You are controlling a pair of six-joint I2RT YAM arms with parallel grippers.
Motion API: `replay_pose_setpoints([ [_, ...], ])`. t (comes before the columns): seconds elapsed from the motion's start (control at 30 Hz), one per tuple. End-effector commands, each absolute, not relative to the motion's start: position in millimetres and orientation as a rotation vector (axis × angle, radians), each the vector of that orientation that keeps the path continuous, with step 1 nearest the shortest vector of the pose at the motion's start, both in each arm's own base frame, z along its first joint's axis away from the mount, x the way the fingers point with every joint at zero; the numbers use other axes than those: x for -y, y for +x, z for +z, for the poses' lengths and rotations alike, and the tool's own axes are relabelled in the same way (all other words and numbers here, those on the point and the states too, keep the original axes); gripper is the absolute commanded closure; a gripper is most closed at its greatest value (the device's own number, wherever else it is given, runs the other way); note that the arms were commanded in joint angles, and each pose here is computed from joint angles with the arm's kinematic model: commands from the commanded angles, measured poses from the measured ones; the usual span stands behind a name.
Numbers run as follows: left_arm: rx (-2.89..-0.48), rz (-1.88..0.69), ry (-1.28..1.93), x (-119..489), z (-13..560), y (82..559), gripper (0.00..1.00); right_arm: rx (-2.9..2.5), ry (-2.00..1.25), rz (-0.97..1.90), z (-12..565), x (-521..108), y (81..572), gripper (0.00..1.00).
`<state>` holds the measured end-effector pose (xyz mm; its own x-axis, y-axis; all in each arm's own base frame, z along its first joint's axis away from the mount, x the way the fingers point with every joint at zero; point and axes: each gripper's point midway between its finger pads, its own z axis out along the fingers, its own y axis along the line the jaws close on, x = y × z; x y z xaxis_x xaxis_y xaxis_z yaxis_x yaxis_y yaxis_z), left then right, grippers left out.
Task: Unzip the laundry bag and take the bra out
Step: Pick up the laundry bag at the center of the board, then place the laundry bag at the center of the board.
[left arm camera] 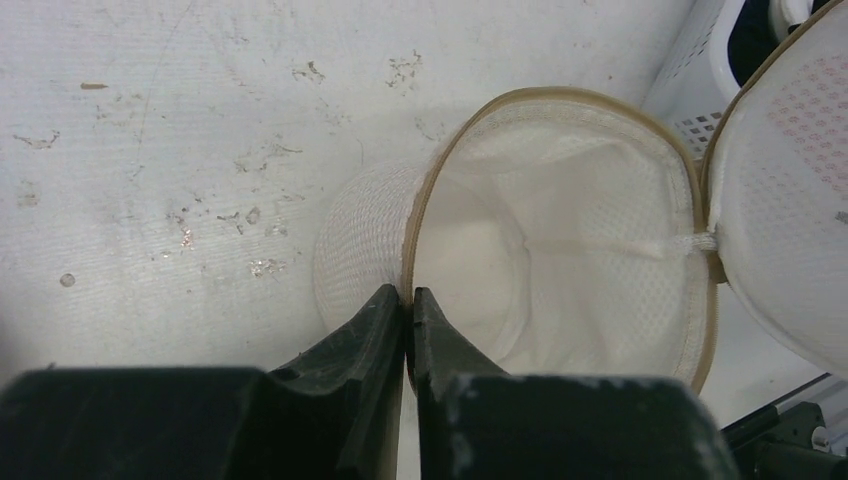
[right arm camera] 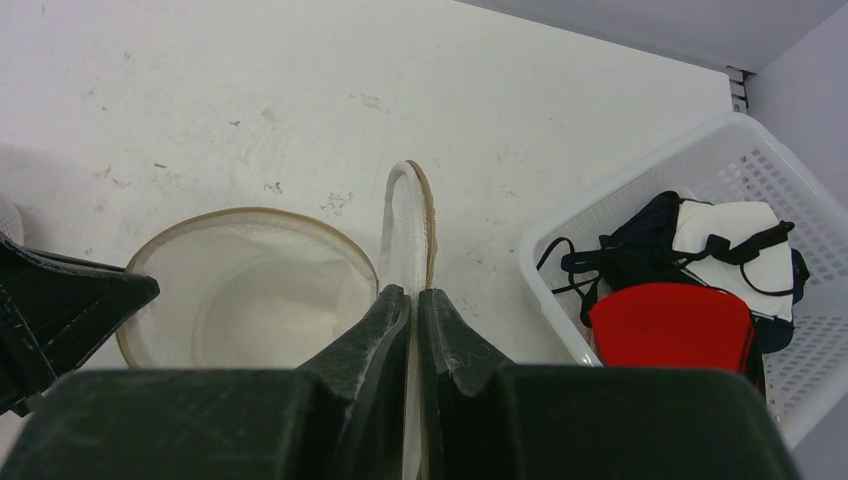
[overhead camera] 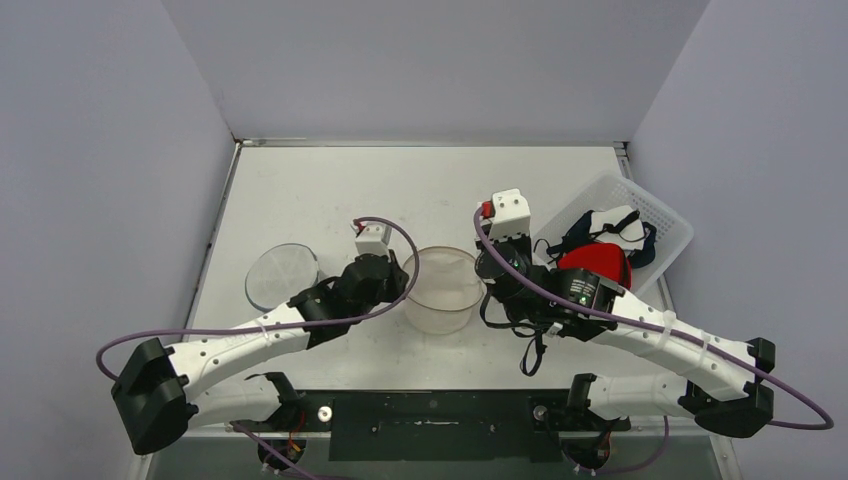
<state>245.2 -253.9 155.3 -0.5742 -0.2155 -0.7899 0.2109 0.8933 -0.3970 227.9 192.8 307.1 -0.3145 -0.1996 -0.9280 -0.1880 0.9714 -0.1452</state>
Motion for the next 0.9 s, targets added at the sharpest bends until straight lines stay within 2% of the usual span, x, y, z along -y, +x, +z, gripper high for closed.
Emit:
replay_pose_setpoints([
  [0.0,-1.998,-0.702,-0.050,265,204,251,0.86,-1.884,-0.243,-0.039,310,-188,229,0.95],
  [0.13,-1.955,-0.794,-0.071,267,223,245,0.54,-1.890,-0.232,-0.026,310,-191,230,0.95],
  [0.37,-1.722,-1.144,-0.004,292,281,223,0.25,-1.916,-0.190,0.028,304,-202,229,0.95],
  [0.6,-1.562,-1.340,0.125,321,297,197,0.18,-1.924,-0.113,0.146,304,-219,229,0.95],
  [0.87,-1.512,-1.339,0.244,356,299,174,0.13,-1.928,-0.057,0.255,304,-234,230,0.95],
])
